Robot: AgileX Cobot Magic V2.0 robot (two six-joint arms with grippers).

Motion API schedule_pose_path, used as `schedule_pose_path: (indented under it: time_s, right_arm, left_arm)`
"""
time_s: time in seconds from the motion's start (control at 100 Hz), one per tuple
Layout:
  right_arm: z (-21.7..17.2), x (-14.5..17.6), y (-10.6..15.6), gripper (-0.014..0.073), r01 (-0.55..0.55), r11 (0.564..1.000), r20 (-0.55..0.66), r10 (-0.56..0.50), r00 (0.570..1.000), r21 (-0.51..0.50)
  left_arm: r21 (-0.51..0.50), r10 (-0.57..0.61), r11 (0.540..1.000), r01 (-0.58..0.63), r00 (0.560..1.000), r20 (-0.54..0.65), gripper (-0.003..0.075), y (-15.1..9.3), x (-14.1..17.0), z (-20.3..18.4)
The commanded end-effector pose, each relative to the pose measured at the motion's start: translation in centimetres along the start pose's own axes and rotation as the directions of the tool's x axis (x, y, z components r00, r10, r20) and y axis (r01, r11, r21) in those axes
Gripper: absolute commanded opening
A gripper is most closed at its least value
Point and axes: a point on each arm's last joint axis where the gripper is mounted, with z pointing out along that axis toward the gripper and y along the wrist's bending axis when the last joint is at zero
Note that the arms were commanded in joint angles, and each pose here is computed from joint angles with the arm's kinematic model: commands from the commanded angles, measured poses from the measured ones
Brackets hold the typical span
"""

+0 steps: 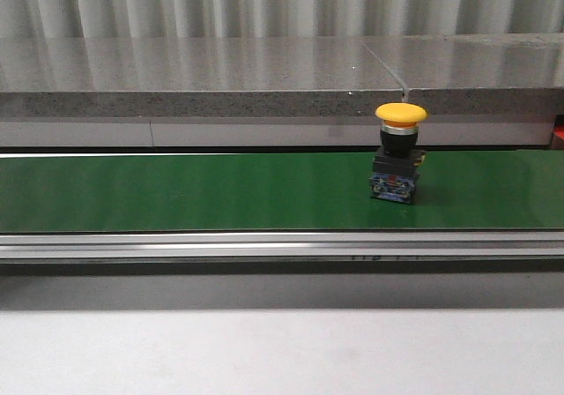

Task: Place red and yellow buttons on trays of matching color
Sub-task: 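Carry the red button into the red tray and release it, then grasp the yellow button at the belt's far end with the right gripper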

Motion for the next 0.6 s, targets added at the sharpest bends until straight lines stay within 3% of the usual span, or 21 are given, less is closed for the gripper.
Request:
schedule_pose_path:
  time_s: [0.0,0.34,0.59]
  right_arm:
    - [-4.5,-0.1,2.8,0.0531,0.044,0.997,0.088,-0.039,0.995,-0.063]
    - [-6.7,5.9,6.5,0.0531,0.112,0.992,0.082,-0.106,0.991,-0.064]
    - [-5.3,10.7,9.6,0.0531,0.172,0.980,0.001,-0.172,0.985,-0.099]
  left_arm:
    - [0.023,0.003,1.000,-0.005,0.996,0.084,-0.0020,-0.2,-1.3,-0.3]
    - [0.023,0.003,1.000,-0.005,0.996,0.084,-0.0020,-0.2,-1.3,-0.3]
    - [0.023,0.003,1.000,-0.005,0.996,0.084,-0.0020,-0.2,-1.3,-0.3]
